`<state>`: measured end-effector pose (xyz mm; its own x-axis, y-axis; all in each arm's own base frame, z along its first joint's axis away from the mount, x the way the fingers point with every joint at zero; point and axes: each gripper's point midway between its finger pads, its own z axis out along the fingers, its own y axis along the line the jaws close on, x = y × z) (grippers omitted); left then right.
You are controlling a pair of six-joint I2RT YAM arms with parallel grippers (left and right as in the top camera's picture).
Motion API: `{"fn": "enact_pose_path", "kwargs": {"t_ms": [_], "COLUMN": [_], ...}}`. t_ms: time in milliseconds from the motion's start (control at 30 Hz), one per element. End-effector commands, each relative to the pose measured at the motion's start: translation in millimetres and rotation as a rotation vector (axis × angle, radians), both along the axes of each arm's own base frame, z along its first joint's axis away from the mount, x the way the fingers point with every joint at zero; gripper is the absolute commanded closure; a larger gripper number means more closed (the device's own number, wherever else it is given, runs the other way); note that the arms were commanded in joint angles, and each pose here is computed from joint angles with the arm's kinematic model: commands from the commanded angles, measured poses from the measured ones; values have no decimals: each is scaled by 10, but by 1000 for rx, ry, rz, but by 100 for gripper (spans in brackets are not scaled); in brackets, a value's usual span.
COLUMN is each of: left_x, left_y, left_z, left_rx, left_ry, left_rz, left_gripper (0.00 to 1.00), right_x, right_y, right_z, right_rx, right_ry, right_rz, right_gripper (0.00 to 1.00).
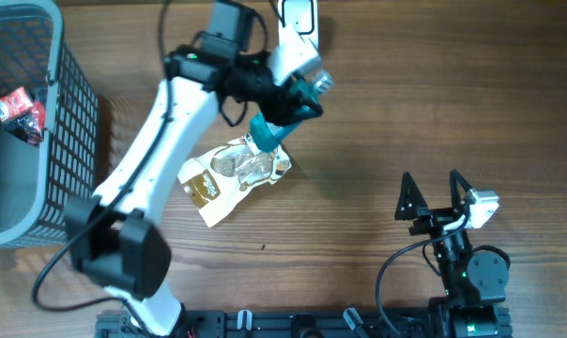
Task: Scan the item barcode
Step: 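Carry the bottle toward the white scanner and hold it there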
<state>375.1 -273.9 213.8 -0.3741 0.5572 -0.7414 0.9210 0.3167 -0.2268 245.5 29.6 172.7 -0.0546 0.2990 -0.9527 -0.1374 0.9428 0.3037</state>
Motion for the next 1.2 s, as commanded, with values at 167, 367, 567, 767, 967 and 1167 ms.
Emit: {"fn": "enact_pose_path", "kwargs": {"t_ms": [167,367,567,767,967,1167], "left_x": [-185,-207,-114,-105,-94,-101], "left_y": [-405,-471,-350,-351,-361,-383], "left_z": [-625,-1124,-1599,-1829,-1871,-1869], "left_rx": [39,160,299,316,315,309], "left_ry": [152,187,197,223,223,222], "left_rz": [-91,-91,-48,-49,-50,-55], "left_gripper": [55,55,53,46,38,27], "right_x": [-2,-2,-2,-2,-2,-2], "right_y": [-16,-16,-16,-16,-16,-16], "right_z": [21,21,21,21,21,21], "right_rx": [-16,-16,-16,-16,-16,-16], "right_ry": [-12,-12,-12,-12,-12,-12], "right_rz": [-11,-11,-11,-11,-11,-11], "right_gripper": [0,0,0,0,0,0]}}
